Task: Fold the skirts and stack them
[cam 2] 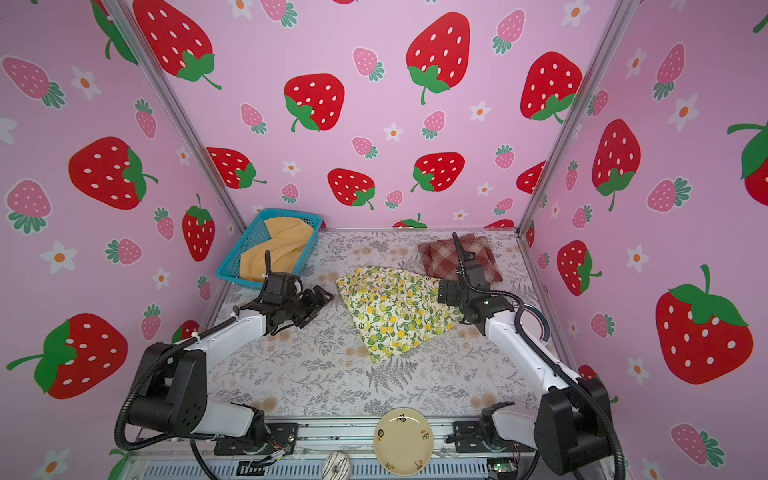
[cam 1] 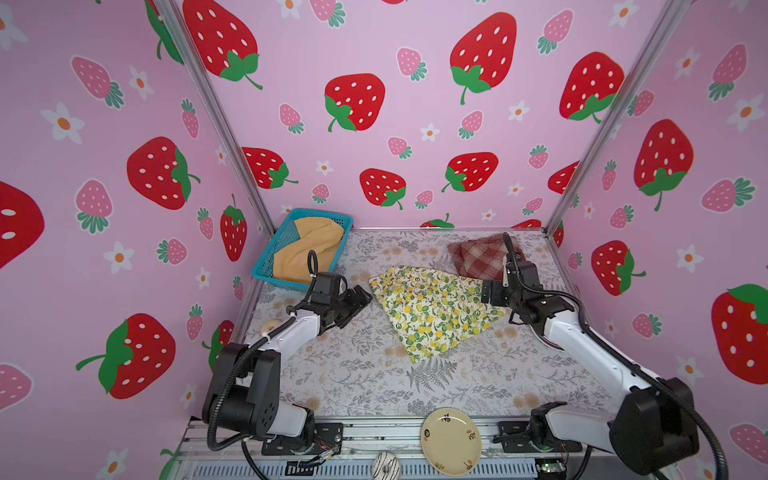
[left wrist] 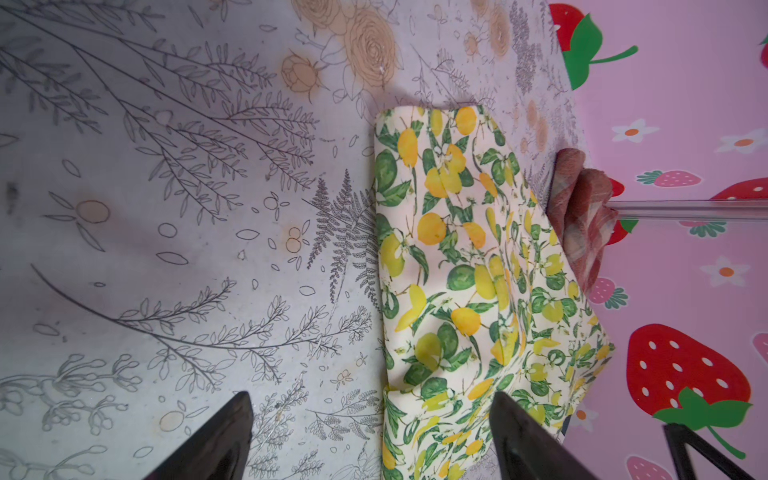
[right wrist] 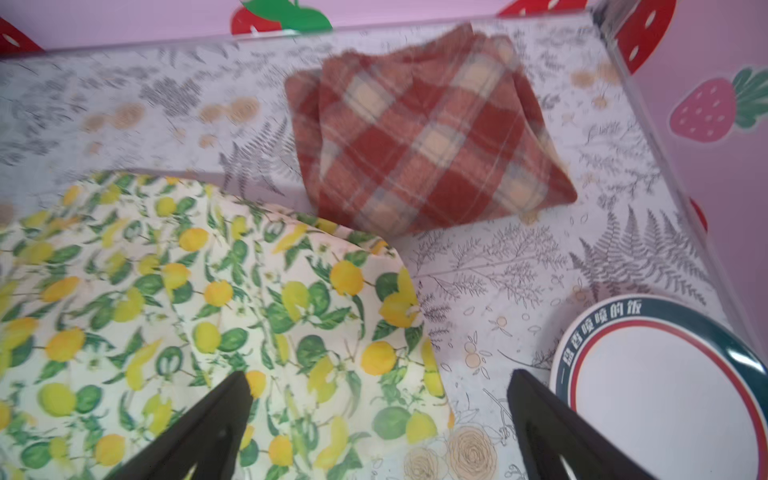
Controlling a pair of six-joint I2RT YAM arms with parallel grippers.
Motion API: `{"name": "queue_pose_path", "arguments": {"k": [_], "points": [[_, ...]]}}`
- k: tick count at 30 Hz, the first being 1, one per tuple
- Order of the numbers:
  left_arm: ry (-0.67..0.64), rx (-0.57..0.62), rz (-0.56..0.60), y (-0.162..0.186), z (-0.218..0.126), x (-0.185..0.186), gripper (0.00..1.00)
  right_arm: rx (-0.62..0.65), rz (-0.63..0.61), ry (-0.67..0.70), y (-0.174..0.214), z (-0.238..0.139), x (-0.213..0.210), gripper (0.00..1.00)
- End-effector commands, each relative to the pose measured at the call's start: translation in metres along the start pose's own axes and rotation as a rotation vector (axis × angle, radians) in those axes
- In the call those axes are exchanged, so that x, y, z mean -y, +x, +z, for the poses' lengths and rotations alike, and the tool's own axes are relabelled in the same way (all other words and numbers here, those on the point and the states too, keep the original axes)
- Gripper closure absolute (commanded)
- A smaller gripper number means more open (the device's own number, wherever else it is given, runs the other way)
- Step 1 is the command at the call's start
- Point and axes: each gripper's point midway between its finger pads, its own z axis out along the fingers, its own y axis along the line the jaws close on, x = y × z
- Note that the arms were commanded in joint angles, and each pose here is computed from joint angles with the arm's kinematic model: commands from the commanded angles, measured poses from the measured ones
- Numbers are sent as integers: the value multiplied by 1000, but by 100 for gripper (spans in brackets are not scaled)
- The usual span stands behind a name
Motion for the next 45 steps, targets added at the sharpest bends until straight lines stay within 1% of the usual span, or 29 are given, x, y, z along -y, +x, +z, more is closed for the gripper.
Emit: {"name": "queue_pose_path", "arguments": {"k": [1,5,7,10,15,17,23,26,31,32,38,40,42,43,45], "points": [[33,19,31,-17,7,23,10,46,-70,-49,-8,-14,-38,0],[23,4,33,-25,28,32,12,33,-158,-140,19,-23,-95,0],[9,-3,32,-27,40,35,13,26,-209,-203,39,-28,-130,0],[-18,-12,25,-30,56,35,13,11,-273,-262,64,-31,-167,0],[-69,-5,25,-31,74,30,15,-30,-377,-337,106,-32,-216,0],[-85,2,29,-31,78,30,16,-60,-405,-346,122,-27,-227,0],[-140,-4,43,-33,91,27,17,-143,-467,-379,166,-17,-251,8],[-154,-6,43,-34,97,26,18,-173,-490,-374,183,-14,-256,11],[-178,-12,49,-35,105,23,22,-240,-537,-366,215,-7,-258,16],[-180,-14,49,-35,107,23,23,-248,-544,-356,219,-6,-257,18],[-178,-21,47,-35,112,22,24,-294,-555,-292,234,4,-243,45],[-175,-25,48,-35,114,23,26,-312,-563,-264,237,8,-236,65],[-174,-30,48,-35,115,23,26,-322,-557,-250,237,11,-231,80],[-173,-31,49,-35,116,23,26,-323,-554,-244,236,12,-228,84],[-176,-28,51,-34,115,23,27,-319,-547,-229,230,11,-220,88]]}}
